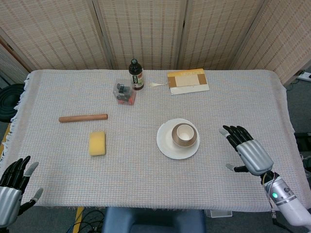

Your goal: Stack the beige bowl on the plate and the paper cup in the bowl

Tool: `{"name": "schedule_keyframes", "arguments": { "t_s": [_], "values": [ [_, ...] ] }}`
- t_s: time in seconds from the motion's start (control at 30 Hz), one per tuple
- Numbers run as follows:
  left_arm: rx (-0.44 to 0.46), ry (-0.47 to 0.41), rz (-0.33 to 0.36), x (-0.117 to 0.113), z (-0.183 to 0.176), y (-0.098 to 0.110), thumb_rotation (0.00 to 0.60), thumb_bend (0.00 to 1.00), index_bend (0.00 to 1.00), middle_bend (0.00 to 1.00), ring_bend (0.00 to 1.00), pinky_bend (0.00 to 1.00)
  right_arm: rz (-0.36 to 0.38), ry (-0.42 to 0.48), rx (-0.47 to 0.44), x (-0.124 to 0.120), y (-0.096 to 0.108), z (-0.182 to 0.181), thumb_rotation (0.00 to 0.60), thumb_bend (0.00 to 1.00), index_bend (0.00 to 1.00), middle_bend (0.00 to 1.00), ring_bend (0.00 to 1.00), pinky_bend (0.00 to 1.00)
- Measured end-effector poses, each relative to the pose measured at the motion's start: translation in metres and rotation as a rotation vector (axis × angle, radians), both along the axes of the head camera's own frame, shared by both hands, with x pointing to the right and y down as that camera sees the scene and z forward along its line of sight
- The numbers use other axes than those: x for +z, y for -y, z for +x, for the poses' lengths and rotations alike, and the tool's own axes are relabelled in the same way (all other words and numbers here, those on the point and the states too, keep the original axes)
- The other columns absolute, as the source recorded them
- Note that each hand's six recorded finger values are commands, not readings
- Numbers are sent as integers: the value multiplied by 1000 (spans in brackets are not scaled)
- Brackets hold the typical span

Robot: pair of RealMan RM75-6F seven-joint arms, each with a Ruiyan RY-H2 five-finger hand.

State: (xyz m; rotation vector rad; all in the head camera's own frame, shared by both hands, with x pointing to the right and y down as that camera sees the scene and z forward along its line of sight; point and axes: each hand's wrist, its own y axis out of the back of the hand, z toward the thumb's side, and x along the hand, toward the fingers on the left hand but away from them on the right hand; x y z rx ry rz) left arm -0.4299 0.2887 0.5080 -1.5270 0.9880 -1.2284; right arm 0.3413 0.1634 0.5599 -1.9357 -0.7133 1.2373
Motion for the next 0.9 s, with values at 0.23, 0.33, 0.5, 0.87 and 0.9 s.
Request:
{"name": "schedule_keyframes", "arguments": {
  "t_s": [0.23,0.33,0.5,0.87,0.9],
  "values": [
    [10,5,-22,6,2,0,600,314,124,11,12,146,27,1,48,8,-26,29,600,148,0,0,0,0],
    [15,11,-34,11,4,1,600,314,124,11,12,147,76,-12,69,8,-37,41,600,148,0,0,0,0],
    [25,17,-47,16,7,0,600,314,124,11,12,147,109,-17,87,5,-53,49,600,153,0,0,0,0],
    [14,23,-36,13,2,-1,600,314,124,11,12,147,152,-14,71,-2,-59,42,600,153,0,0,0,0],
    [13,21,-33,11,1,-1,600,314,124,11,12,147,145,-21,68,0,-60,41,600,153,0,0,0,0]
  ]
}}
